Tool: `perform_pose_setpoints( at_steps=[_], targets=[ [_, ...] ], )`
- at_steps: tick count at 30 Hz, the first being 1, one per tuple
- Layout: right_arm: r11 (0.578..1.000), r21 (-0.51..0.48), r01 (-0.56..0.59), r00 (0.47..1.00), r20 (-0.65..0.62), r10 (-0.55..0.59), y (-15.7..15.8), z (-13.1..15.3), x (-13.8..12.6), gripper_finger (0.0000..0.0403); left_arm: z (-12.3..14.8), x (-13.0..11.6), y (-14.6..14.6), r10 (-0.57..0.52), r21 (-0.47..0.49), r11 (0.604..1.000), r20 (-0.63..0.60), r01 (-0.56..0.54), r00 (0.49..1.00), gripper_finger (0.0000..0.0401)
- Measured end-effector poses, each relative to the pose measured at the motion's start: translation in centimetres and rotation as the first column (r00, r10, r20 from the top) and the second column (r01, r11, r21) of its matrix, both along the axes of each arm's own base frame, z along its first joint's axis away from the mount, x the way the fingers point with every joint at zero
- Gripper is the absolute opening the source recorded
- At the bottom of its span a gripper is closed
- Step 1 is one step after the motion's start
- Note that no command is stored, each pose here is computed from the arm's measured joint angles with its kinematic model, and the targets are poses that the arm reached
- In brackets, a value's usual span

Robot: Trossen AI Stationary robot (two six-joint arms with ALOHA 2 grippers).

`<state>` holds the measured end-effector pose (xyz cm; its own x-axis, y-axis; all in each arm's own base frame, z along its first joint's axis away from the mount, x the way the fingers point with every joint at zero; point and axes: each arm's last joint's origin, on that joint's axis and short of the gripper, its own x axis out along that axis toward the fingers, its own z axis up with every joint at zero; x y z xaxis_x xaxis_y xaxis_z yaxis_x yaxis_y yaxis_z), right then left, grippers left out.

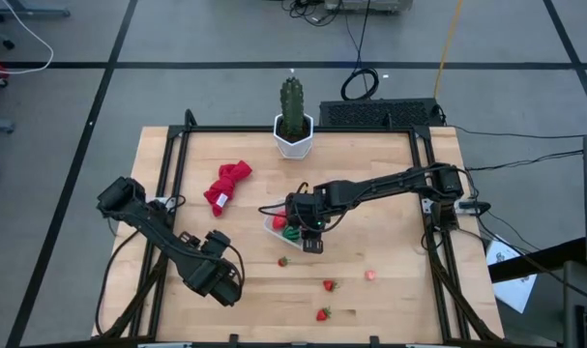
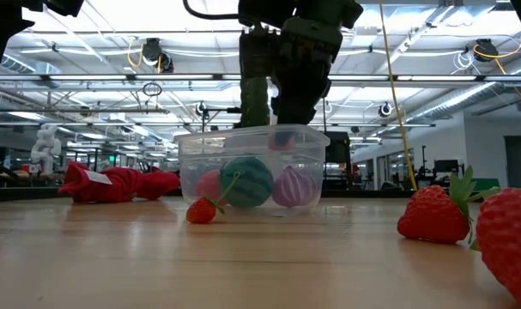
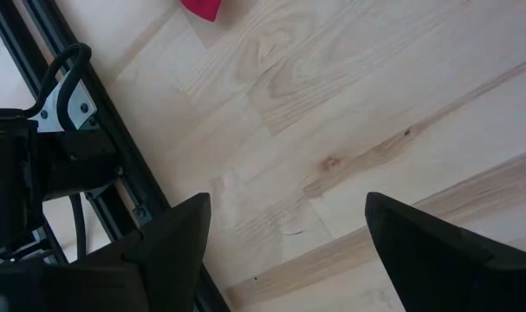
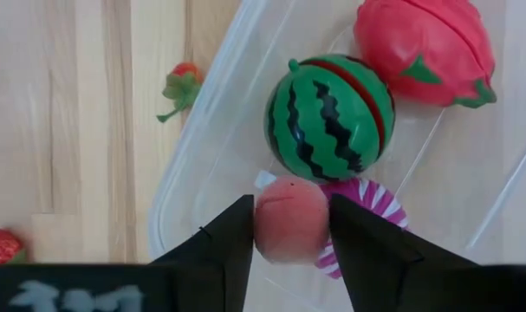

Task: Pick and placing Produce into tupperware
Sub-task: Put the left pink peach into the transparent container, then put the top red strawberry into the transparent container

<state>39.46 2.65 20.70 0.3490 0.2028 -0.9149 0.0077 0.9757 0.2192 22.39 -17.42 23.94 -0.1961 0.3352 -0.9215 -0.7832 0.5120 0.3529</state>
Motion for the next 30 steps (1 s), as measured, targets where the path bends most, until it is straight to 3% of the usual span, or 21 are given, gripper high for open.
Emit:
perform_pose_setpoints(
  at_steps=[12, 16, 21, 25, 30],
  targets=[
    [1.000, -0.008, -0.027, 0.996, 0.086, 0.028, 0.0, 0.8, 0.4, 0.0166, 0.0, 0.0, 0.0, -0.002, 0.003, 1.000, 0.002, 0.002, 1.000, 0.0310],
    [0.995, -0.036, -0.089, 0.974, 0.207, 0.094, 0.4, 4.0, -0.1, 0.0165, 0.0, 0.1, 0.1, -0.026, 0.030, 0.999, 0.022, 0.025, 0.999, 0.0310],
    [0.983, -0.081, -0.166, 0.902, 0.389, 0.184, 2.1, 9.8, -2.6, 0.0165, 0.0, 0.3, 0.1, -0.047, 0.045, 0.998, 0.061, 0.044, 0.997, 0.0310],
    [0.975, -0.130, -0.183, 0.866, 0.449, 0.222, 3.5, 13.4, -5.7, 0.0165, -0.3, 1.2, -0.5, -0.056, -0.004, 0.998, 0.157, 0.058, 0.986, 0.0310],
    [0.968, -0.131, -0.216, 0.839, 0.482, 0.252, 4.1, 16.3, -9.2, 0.0165, -0.6, 3.1, -2.0, -0.130, -0.114, 0.977, 0.347, 0.179, 0.929, 0.0310]
  ],
)
